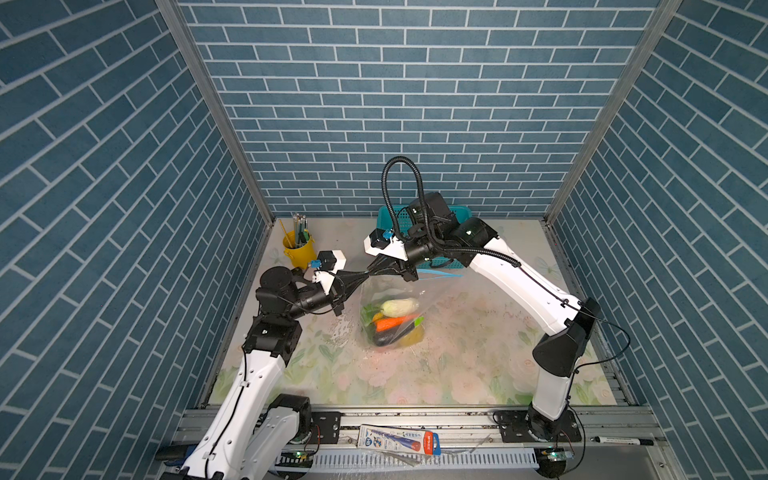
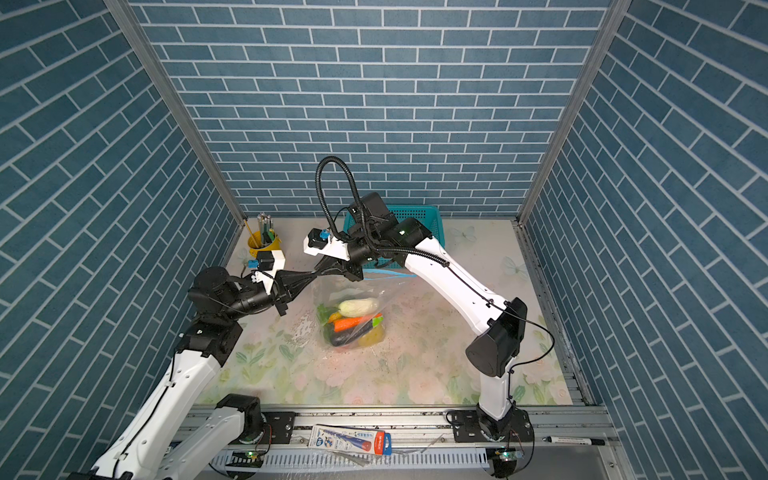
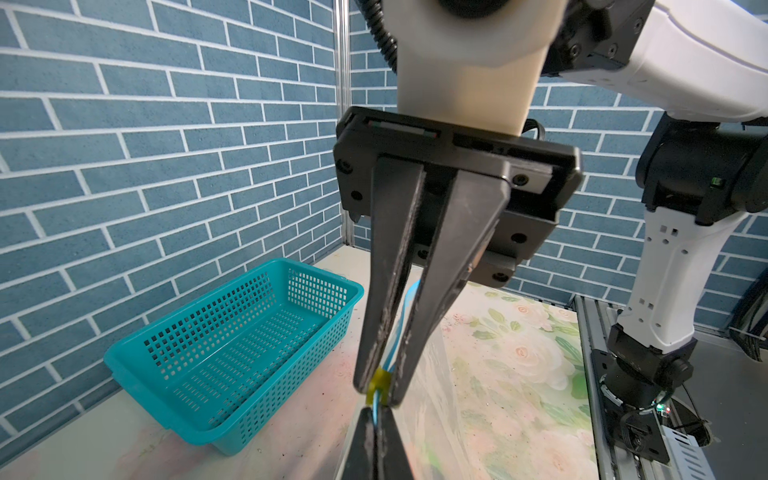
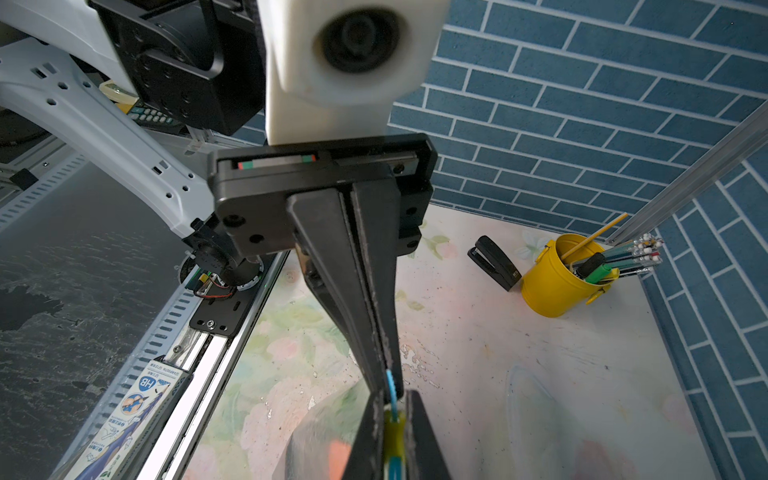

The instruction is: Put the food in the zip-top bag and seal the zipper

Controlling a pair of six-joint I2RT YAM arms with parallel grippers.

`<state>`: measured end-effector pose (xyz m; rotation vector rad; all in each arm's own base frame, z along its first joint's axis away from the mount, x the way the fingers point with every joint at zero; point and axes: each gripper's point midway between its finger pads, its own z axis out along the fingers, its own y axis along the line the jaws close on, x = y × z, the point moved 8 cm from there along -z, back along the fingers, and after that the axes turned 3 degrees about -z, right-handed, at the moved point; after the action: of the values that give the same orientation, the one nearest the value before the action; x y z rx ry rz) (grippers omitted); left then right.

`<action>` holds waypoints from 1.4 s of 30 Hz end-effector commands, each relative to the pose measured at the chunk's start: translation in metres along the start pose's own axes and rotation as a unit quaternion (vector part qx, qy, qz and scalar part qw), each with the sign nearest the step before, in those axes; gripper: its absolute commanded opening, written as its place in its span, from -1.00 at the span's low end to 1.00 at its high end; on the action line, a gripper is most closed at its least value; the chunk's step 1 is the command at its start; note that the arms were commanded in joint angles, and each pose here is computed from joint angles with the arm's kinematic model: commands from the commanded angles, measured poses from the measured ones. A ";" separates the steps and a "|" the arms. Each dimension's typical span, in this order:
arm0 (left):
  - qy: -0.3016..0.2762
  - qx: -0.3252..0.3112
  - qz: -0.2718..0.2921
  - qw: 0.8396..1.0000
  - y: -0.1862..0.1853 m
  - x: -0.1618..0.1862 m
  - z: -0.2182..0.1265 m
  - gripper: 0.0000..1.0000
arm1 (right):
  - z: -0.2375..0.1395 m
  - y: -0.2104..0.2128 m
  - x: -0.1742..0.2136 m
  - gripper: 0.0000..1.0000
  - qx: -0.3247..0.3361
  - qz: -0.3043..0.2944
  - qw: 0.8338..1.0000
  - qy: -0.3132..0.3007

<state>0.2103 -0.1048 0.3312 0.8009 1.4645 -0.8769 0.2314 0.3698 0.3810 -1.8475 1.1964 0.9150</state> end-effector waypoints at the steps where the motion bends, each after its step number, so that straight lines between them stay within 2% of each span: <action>1: -0.020 -0.021 0.021 0.999 -0.001 -0.009 -0.004 -1.00 | -0.012 0.006 -0.009 -0.93 0.009 -0.011 1.000 0.012; 8: -0.028 -0.044 0.031 0.998 -0.001 -0.013 -0.007 -1.00 | -0.016 0.003 -0.006 -0.93 0.025 -0.009 0.999 0.026; 9: -0.021 -0.047 0.024 0.998 0.000 -0.005 -0.007 -1.00 | -0.016 0.003 -0.006 -0.93 0.026 -0.009 0.999 0.028; 20: -0.015 -0.062 0.032 0.997 0.000 -0.001 -0.010 -1.00 | -0.033 0.000 0.003 -0.94 0.056 -0.002 0.997 0.050; 30: 0.004 -0.009 0.018 1.000 0.000 -0.006 -0.001 -1.00 | -0.029 0.002 0.001 -0.92 0.031 0.000 0.999 0.037; 36: -0.001 -0.005 0.024 1.000 0.000 -0.007 0.001 -0.48 | -0.027 0.002 0.000 -0.92 0.025 0.002 0.999 0.034; 42: -0.002 0.006 0.025 1.000 0.000 -0.008 0.008 -0.37 | -0.026 0.002 -0.001 -0.92 0.021 0.003 0.999 0.033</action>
<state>0.2153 -0.1079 0.3274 0.8134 1.4779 -0.8477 0.2396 0.3486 0.3791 -1.8421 1.3343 0.8185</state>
